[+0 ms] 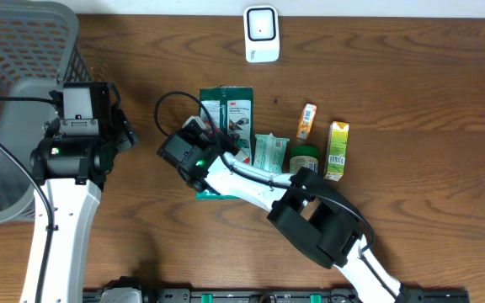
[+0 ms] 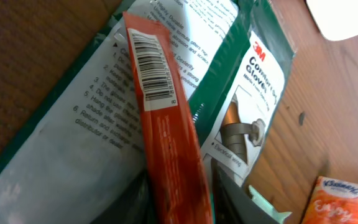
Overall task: Scan the item barcode
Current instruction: 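Lower the stick back onto the gloves pack and release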
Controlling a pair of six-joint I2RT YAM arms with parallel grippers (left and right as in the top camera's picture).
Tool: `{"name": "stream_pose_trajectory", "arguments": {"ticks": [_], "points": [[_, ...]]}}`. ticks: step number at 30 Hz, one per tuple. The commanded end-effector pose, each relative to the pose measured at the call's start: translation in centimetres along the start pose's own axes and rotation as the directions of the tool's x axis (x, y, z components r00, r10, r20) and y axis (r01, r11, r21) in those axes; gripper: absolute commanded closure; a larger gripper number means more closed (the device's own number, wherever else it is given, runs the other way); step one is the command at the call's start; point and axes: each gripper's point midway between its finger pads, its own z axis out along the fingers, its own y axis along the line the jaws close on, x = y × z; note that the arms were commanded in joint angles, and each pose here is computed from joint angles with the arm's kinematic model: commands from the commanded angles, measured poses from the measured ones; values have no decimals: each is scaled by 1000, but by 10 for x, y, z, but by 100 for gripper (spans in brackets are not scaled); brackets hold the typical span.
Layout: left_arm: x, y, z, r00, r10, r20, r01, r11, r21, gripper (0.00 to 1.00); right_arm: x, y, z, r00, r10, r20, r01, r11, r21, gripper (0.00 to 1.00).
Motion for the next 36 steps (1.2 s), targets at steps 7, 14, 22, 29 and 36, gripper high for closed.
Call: {"name": "stream_pose_trajectory", "arguments": {"ticks": [7, 14, 22, 29, 36], "points": [[-4, 3, -3, 1000, 1, 14, -1, 1000, -11, 13, -12, 14, -10, 996, 90, 1, -89, 984, -155, 63], [-4, 3, -3, 1000, 1, 14, -1, 1000, -11, 13, -38, -7, -44, 972, 236, 12, -220, 921, -321, 62], [-4, 3, -3, 1000, 1, 14, -1, 1000, -11, 13, -53, -60, -77, 914, 402, -60, -375, 775, -508, 63], [-4, 3, -3, 1000, 1, 14, -1, 1000, -11, 13, -24, -104, -61, 851, 470, -233, -517, 677, -523, 60], [-4, 3, -3, 1000, 1, 14, -1, 1000, -11, 13, 18, -142, -36, 777, 497, -386, -630, 624, -462, 58]]}}
